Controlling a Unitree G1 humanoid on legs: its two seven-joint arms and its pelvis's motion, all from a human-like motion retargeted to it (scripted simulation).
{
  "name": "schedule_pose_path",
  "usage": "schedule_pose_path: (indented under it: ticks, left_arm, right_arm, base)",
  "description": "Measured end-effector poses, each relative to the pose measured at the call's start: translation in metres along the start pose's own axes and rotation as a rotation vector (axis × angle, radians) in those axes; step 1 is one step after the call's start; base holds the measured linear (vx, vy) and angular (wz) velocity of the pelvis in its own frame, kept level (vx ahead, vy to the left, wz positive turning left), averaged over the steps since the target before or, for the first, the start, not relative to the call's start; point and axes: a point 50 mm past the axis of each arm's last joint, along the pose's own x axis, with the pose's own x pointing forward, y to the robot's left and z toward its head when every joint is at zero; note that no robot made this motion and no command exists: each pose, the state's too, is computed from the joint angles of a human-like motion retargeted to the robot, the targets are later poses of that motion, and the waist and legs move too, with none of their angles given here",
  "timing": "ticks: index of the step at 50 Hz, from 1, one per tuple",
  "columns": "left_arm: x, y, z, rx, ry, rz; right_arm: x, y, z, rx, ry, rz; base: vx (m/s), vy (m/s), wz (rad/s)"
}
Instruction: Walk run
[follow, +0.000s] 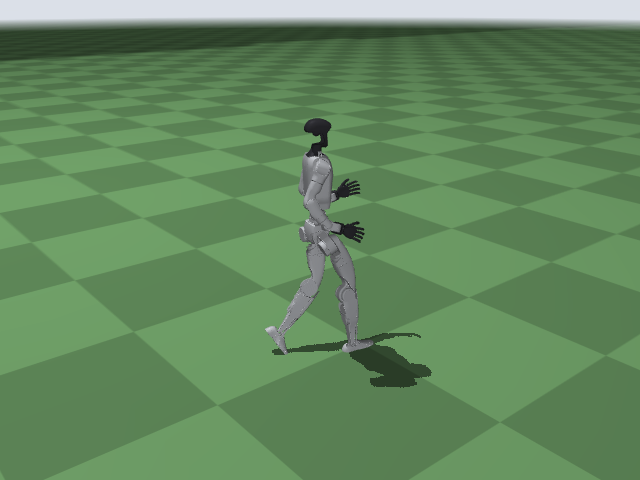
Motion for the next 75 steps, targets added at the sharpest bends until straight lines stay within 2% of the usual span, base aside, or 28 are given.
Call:
schedule_pose_path:
  ticks: [4, 7, 11, 17, 22, 28, 33, 38, 42, 46, 52, 54, 57, 61, 65, 70, 75]
  left_arm:
    - [-0.033, -0.028, -0.029, -0.117, 0.131, 0.047]
    - [-0.061, -0.034, -0.036, -0.190, 0.199, 0.136]
    - [-0.079, -0.019, -0.031, -0.165, 0.252, 0.098]
    - [-0.063, -0.002, -0.020, -0.074, 0.229, -0.006]
    - [-0.043, -0.012, -0.019, -0.091, 0.136, 0.072]
    - [-0.031, -0.027, -0.022, -0.174, 0.025, 0.345]
    - [0.009, -0.034, -0.012, -0.229, -0.068, 0.181]
    - [0.057, -0.040, 0.020, -0.232, -0.239, -0.011]
    - [0.071, -0.044, 0.043, -0.241, -0.341, -0.088]
    - [0.058, -0.042, 0.040, -0.182, -0.284, -0.112]
    - [-0.007, -0.031, -0.005, -0.115, 0.044, -0.097]
    - [-0.029, -0.035, -0.018, -0.159, 0.103, -0.068]
    - [-0.066, -0.028, -0.022, -0.189, 0.168, 0.052]
    - [-0.092, -0.008, -0.014, -0.125, 0.228, 0.092]
    - [-0.086, -0.004, -0.012, -0.120, 0.231, 0.070]
    - [-0.037, -0.018, -0.007, -0.137, 0.079, 0.013]
    - [0.029, -0.036, 0.003, -0.205, -0.127, -0.024]
  right_arm:
    - [0.048, -0.008, 0.027, -0.003, -0.120, 0.057]
    - [0.074, 0.000, 0.061, -0.050, -0.256, 0.115]
    - [0.091, -0.006, 0.114, -0.157, -0.468, 0.076]
    - [0.090, -0.028, 0.155, -0.174, -0.636, -0.073]
    - [0.082, -0.029, 0.137, -0.087, -0.588, -0.137]
    - [0.058, -0.004, 0.061, -0.106, -0.281, 0.015]
    - [0.014, -0.020, 0.007, -0.099, -0.062, 0.043]
    - [-0.031, -0.040, -0.015, -0.095, 0.037, -0.016]
    - [-0.042, -0.042, -0.012, -0.094, 0.026, -0.034]
    - [-0.025, -0.034, 0.007, -0.072, -0.058, -0.046]
    - [0.028, 0.002, 0.074, -0.039, -0.324, -0.164]
    - [0.051, -0.006, 0.105, 0.050, -0.464, -0.242]
    - [0.065, -0.005, 0.144, 0.204, -0.632, -0.224]
    - [0.063, -0.023, 0.172, 0.211, -0.777, -0.190]
    - [0.056, -0.036, 0.161, 0.062, -0.707, -0.147]
    - [0.050, -0.029, 0.112, -0.070, -0.463, -0.175]
    - [0.016, 0.003, 0.040, 0.065, -0.180, -0.041]
  base:
    - [0.72, 0.11, 2.81]
    - [0.72, 0.22, 0.47]
    - [0.39, 0.11, 1.24]
    - [0.67, 0.05, 2.40]
    - [0.86, -0.06, 1.82]
    - [1.10, 0.05, 1.17]
    - [1.05, 0.13, 1.88]
    - [1.07, -0.14, 2.75]
    - [1.13, -0.35, 2.44]
    - [1.17, -0.33, 1.08]
    - [1.44, -0.41, 0.53]
    - [1.13, -0.25, 0.56]
    - [1.16, -0.19, -0.36]
    - [1.41, -0.25, -0.44]
    - [1.46, -0.29, -0.06]
    - [1.49, -0.53, 0.75]
    - [1.46, -0.18, 0.66]
